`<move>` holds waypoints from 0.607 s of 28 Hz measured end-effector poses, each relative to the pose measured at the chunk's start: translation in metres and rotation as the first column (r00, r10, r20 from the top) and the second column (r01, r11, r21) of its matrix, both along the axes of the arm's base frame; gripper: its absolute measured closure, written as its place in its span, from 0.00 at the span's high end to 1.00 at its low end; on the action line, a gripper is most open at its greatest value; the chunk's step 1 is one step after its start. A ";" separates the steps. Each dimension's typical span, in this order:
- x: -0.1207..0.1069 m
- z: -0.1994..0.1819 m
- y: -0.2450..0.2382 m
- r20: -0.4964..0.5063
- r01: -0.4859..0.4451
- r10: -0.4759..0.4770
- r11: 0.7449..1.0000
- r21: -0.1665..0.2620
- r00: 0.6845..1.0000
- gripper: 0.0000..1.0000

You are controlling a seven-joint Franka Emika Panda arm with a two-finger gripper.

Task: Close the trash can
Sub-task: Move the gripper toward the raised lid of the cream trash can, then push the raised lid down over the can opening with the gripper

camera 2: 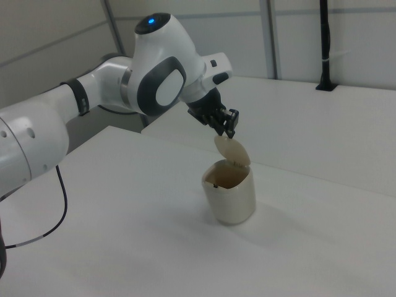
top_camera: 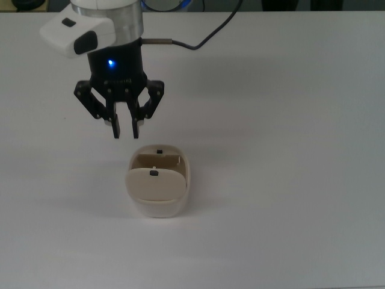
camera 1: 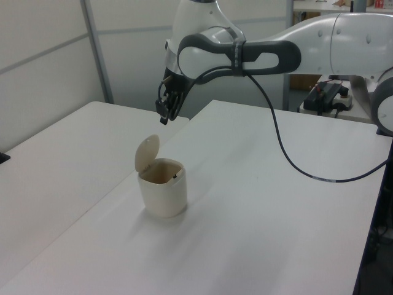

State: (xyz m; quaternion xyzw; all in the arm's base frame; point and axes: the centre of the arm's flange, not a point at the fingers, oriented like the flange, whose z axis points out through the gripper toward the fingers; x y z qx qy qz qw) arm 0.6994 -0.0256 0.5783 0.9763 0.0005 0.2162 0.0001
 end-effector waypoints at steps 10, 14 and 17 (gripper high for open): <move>0.022 -0.021 0.005 0.096 0.046 -0.046 0.999 0.006 0.994 0.01; 0.029 -0.033 0.013 0.111 0.046 -0.046 0.999 0.000 0.993 0.01; 0.033 -0.042 0.021 0.112 0.036 -0.035 0.999 -0.008 0.993 0.01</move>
